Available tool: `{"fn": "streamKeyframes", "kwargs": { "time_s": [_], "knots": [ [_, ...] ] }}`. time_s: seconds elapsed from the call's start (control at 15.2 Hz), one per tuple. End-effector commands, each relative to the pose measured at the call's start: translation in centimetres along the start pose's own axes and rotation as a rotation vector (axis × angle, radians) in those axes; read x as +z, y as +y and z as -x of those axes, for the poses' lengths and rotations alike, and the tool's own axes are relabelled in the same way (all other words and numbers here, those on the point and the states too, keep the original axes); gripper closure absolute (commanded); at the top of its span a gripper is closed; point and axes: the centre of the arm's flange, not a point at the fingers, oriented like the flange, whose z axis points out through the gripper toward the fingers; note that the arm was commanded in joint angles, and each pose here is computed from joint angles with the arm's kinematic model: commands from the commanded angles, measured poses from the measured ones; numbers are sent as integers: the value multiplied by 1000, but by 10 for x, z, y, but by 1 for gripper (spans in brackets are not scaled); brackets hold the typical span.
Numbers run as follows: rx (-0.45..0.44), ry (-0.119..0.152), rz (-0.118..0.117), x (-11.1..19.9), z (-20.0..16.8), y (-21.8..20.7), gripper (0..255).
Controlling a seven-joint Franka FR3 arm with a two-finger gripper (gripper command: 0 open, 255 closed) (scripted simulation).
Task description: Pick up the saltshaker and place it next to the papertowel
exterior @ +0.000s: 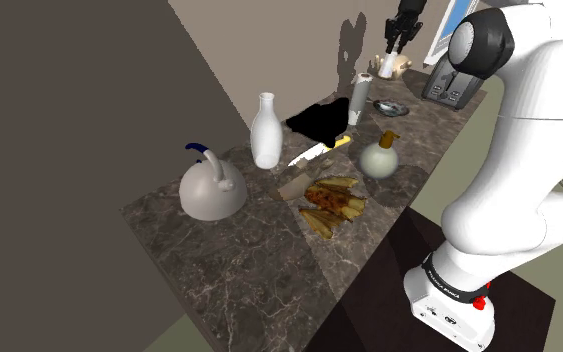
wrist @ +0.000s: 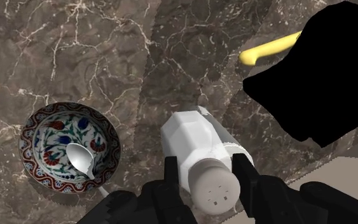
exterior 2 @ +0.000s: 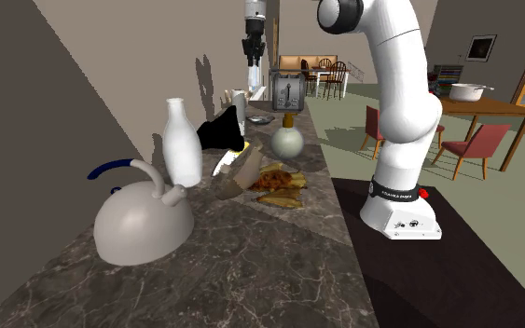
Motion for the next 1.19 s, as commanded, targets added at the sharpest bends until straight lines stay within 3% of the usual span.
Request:
{"fn": "streamKeyframes", "kwargs": {
  "time_s": [0.0, 1.12],
  "knots": [
    [0, 1, 0, 11, 0, 1, 255],
    [0, 1, 0, 101, 1, 8, 255]
  ]
}}
